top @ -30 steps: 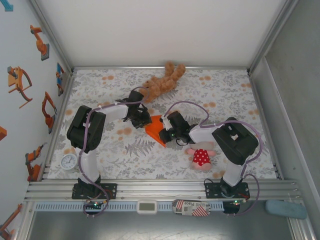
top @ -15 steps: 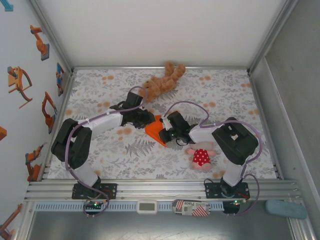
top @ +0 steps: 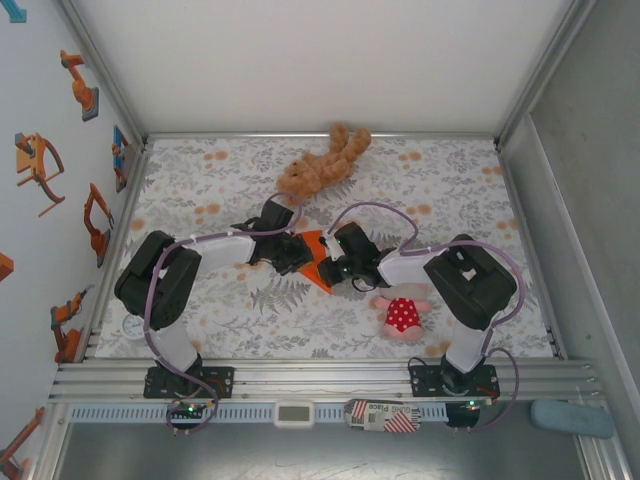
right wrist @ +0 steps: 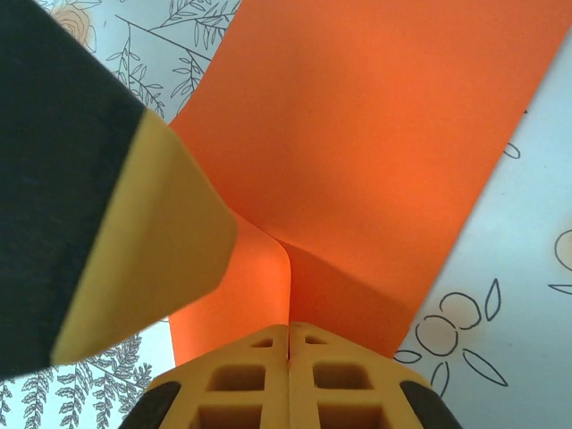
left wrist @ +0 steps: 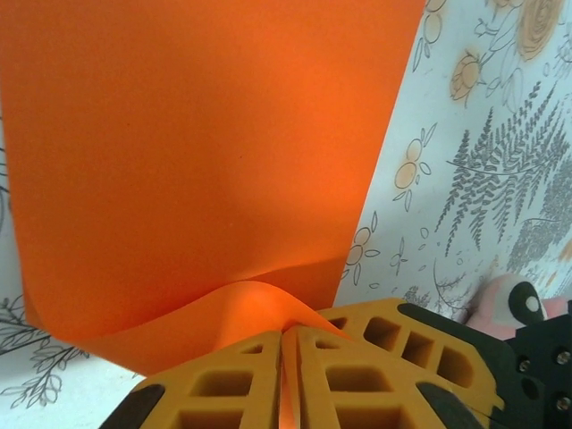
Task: Fold a paper plane with a square sheet of paper (pick it up from the middle)
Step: Third fold the triangle at the center of the table.
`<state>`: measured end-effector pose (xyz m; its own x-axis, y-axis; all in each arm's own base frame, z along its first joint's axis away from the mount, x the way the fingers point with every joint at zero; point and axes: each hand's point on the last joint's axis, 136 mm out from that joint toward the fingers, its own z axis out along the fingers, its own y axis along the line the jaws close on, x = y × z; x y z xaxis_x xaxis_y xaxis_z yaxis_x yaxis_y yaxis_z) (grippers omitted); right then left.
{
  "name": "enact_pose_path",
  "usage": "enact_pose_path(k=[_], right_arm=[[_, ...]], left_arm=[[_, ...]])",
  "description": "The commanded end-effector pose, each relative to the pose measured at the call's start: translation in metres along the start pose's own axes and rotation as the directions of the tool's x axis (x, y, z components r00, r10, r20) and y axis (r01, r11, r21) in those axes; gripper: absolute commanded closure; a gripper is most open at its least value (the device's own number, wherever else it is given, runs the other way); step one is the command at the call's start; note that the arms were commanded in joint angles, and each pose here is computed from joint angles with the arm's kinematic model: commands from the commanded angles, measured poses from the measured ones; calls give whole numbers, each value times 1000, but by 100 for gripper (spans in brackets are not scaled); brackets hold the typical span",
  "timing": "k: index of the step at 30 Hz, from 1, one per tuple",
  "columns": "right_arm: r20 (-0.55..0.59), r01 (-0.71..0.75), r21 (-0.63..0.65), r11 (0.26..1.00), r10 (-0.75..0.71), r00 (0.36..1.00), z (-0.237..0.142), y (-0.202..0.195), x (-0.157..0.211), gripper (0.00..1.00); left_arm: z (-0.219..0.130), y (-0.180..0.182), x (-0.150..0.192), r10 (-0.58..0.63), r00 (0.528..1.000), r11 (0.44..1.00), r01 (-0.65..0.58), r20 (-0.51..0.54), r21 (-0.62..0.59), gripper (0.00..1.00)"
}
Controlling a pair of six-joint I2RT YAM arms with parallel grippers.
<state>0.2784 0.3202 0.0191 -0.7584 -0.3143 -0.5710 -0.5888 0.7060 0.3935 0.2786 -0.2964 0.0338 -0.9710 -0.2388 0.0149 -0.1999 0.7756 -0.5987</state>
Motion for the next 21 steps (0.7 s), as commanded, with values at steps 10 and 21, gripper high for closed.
enact_pose_path(k=[10,21], right_arm=[[-17,-15,22,1000,16,1000,4,-7,2,100],[-19,-17,23,1000,17,1000,5,-8,3,100]], left_arm=[[9,22,14,-25,999,998,23,-36,-62,87],[15,38,16,-38,998,992,33,-42,-120,87]])
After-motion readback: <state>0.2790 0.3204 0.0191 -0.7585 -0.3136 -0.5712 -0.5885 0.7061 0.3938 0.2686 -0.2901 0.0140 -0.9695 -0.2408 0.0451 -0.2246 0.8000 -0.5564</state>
